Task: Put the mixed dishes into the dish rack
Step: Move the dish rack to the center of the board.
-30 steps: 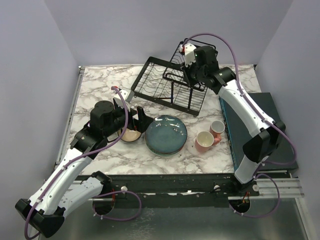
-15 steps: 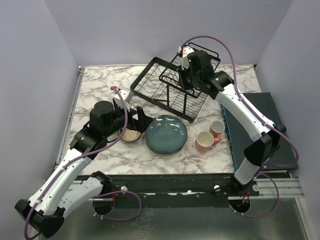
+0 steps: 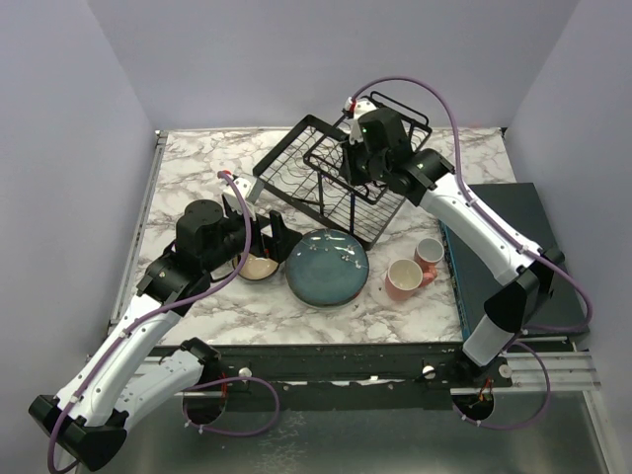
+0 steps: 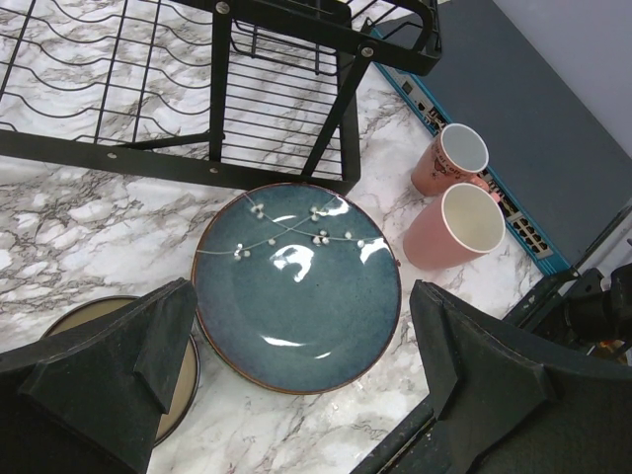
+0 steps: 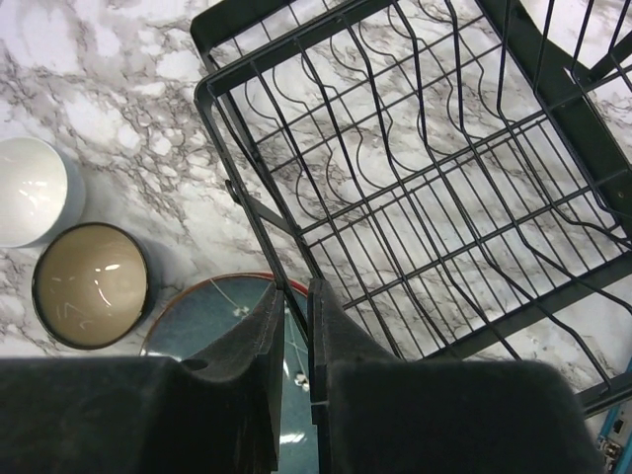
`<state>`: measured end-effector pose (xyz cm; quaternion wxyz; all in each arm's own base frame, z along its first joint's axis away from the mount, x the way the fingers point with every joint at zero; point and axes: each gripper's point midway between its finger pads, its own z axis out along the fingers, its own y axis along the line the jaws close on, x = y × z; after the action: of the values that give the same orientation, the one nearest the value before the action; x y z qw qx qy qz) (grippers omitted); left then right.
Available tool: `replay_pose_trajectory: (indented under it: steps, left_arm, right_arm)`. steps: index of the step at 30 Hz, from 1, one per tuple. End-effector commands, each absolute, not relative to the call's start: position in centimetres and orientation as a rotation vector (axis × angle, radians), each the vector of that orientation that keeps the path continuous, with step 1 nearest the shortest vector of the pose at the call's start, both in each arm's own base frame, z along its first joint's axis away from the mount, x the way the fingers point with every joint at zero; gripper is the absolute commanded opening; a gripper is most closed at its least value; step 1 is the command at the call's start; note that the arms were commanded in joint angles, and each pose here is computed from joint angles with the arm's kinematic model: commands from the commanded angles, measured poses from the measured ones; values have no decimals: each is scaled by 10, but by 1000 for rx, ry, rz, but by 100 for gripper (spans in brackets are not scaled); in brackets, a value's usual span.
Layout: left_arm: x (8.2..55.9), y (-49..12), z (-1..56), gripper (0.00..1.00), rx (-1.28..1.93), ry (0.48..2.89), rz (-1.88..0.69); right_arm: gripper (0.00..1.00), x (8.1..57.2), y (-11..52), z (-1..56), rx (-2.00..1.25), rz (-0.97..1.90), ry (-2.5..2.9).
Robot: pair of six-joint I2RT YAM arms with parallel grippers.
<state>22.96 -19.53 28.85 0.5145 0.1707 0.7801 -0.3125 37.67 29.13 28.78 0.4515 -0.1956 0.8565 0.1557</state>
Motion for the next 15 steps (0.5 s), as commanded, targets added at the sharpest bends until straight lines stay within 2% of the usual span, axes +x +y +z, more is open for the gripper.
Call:
replay_pose_trajectory:
  steps: [1, 15]
  left_arm:
    - [226, -195, 287, 99, 425, 1869, -761]
    - [225, -194, 288, 99, 421, 1865, -758]
  right_arm:
    - [0, 343, 311, 265, -472, 502, 2221]
    - [0, 318, 336, 260, -451, 600, 2241]
